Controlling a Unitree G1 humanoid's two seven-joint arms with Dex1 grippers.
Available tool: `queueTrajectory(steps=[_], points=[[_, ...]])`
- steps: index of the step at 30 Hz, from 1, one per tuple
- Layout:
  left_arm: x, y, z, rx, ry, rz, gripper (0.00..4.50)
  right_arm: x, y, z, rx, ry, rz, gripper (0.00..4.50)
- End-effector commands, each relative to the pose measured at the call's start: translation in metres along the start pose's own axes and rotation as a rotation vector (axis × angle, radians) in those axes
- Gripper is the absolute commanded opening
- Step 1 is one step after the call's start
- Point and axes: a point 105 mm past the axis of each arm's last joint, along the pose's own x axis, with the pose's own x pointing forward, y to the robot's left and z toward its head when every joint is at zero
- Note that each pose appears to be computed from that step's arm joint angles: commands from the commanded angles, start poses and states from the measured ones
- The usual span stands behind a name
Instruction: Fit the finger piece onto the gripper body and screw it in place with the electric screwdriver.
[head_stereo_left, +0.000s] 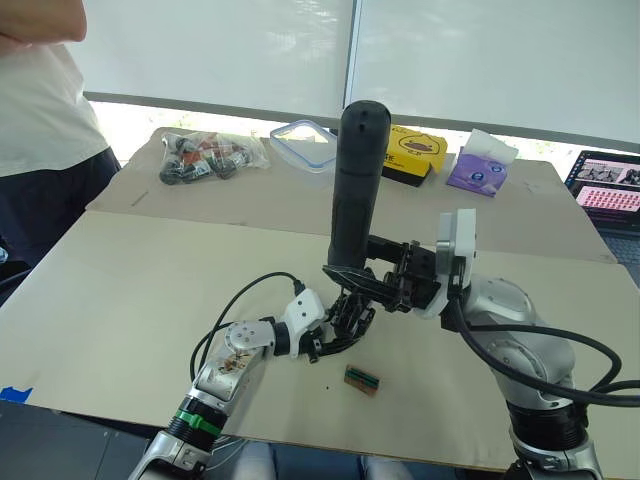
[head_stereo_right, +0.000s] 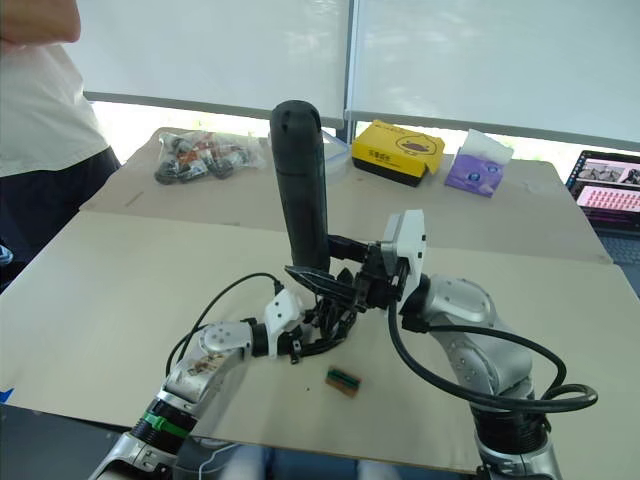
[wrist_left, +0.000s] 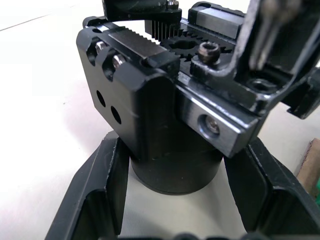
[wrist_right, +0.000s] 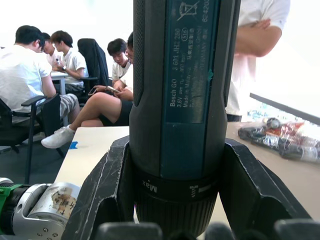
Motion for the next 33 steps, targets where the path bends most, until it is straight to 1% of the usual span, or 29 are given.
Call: queueTrajectory(steps=[1,9,33], points=[[0.006,-0.017,-0.017,-0.056,0.060,-0.077,2.29,0.001,0.002,0.019,-0.073,-0.065,0.009,1.92],[0.006,-0.017,-0.017,-0.057,0.062,-0.073,2.29,-0.001,0.004,0.011,-0.049,-0.036,0.017,1.92],[0.006,-0.017,-0.018,-0.063,0.064,-0.072,2.29,-0.001,0.008,0.007,-0.022,-0.012,0.036,1.92]])
